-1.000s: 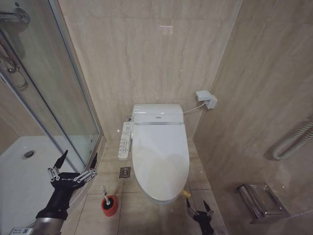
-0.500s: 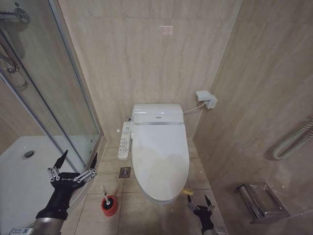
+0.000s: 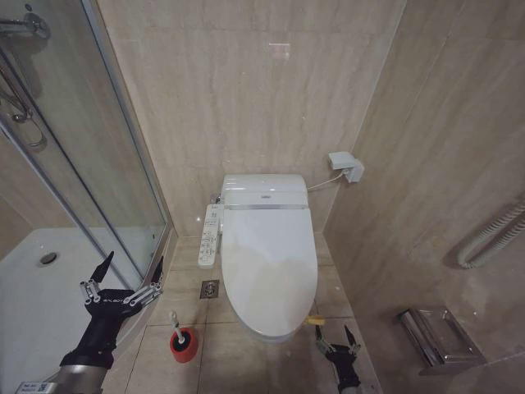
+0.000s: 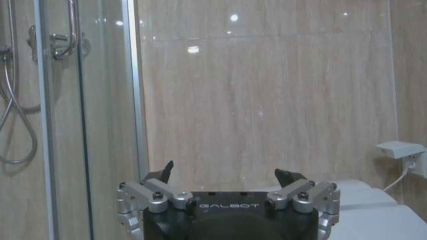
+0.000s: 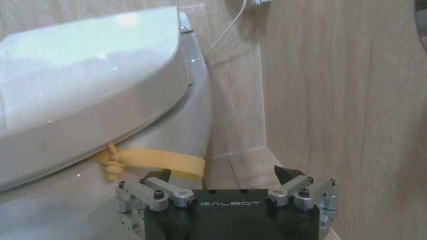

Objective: Open the toilet lid, clean the toilet bowl with a toilet brush, close the toilet lid, and flush.

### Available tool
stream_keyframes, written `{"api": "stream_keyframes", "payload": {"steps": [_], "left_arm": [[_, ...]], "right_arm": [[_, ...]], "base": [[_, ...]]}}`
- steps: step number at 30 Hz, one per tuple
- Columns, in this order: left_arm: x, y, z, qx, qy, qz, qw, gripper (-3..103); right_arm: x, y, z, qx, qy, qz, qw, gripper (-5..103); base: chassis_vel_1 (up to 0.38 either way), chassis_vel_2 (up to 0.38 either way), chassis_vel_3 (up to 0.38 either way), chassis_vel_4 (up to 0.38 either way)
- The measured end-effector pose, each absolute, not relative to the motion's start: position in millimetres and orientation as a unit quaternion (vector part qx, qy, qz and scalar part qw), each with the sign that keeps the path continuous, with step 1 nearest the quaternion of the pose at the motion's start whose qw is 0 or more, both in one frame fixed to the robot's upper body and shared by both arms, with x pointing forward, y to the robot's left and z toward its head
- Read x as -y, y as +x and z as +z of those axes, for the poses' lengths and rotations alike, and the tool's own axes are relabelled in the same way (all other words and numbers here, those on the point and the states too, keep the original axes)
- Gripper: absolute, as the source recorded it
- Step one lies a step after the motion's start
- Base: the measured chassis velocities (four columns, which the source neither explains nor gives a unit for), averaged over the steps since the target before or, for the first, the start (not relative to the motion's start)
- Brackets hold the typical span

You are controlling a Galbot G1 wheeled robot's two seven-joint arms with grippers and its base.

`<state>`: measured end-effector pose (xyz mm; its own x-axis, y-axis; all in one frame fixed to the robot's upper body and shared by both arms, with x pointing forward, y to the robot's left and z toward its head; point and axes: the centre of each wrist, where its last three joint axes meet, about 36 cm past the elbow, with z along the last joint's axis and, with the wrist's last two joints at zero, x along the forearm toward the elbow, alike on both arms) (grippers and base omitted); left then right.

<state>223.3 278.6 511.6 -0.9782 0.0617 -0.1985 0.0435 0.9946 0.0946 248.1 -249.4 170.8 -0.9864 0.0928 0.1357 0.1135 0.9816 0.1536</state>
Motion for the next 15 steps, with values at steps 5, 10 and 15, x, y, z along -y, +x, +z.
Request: {"api": "stream_keyframes", "payload": {"steps": [5,10,15], "left_arm": [[-279,223,512,-0.994,0.026,0.045,0.101,100],[-279,223,512,-0.994,0.026,0.045,0.101,100],[-279,223,512,-0.994,0.026,0.045,0.101,100]], "right_arm": [[249,238,158,0.994,-0.048,-0.083,0.044,100],[249,235,150,0.996,-0.041,-0.082,0.025,100],[246,236,133,0.996,-0.039,-0.082,-0.004,100]], "base": [[0.000,0.000,0.000,0.000],[0.000,0.000,0.000,0.000],[0.000,0.000,0.000,0.000]]}}
